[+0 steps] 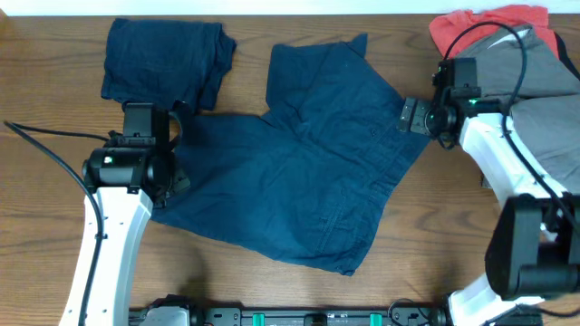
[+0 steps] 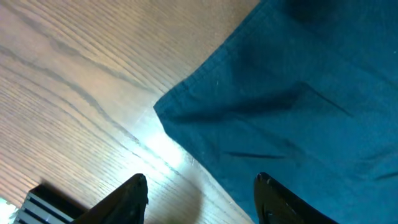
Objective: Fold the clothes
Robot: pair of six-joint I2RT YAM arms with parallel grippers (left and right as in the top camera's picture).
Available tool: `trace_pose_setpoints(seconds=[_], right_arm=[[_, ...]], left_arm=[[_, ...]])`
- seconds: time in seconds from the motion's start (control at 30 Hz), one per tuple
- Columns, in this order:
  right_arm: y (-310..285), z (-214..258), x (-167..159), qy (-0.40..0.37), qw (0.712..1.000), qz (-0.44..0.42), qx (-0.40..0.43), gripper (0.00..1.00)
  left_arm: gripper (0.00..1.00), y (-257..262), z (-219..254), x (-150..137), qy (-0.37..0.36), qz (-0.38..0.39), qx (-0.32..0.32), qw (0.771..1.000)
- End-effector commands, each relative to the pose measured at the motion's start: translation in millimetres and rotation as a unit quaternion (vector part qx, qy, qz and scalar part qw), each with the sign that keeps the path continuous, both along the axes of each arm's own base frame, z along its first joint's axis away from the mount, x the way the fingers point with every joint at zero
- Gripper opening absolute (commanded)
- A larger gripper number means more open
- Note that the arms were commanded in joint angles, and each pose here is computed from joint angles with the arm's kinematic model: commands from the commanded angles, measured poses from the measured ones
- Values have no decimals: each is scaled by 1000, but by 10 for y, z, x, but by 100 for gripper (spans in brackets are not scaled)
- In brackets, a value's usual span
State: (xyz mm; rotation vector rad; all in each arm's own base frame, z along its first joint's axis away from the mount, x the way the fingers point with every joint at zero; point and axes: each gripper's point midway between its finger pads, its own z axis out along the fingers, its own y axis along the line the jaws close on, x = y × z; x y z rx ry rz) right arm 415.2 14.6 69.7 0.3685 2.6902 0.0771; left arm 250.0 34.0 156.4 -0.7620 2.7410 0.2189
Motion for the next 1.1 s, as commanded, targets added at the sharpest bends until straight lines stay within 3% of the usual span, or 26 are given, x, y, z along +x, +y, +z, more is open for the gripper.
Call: trace_pose_setpoints(seconds=[0.0,0.17,0.23,0.27,0.33,0.37,0.43,0.7,1.07], right_arm=[[1,-268,-57,30,1000,-2,-2,97],[-4,-474,-90,55,998,-3,-4,84],[-18,-533,-99,61,998,-4,-6,74],[-37,-561,-100,64,998,-7,-9,66],[-86,-607,-101,68,997,-12,-18,36],[-115,-637,-99,69,997,-15,-24,26],[-186,-681,-100,73,996,-23,-36,15],[-454,-814,147,36,998,-21,-54,1],[-524,-1097,649,-33,997,13,-67,1]], left_arm=[[57,41,-14,35,-2,5,10,1000],[57,40,-3,93,-14,5,9,1000],[57,40,-3,118,-20,5,9,1000],[57,39,-6,136,-23,5,9,1000],[63,38,-15,175,-30,5,9,999],[66,35,-20,191,-32,4,9,999],[74,32,-36,221,-33,4,9,999],[76,-67,-293,378,-4,-17,-15,1000],[77,-132,-844,806,16,-38,-26,999]])
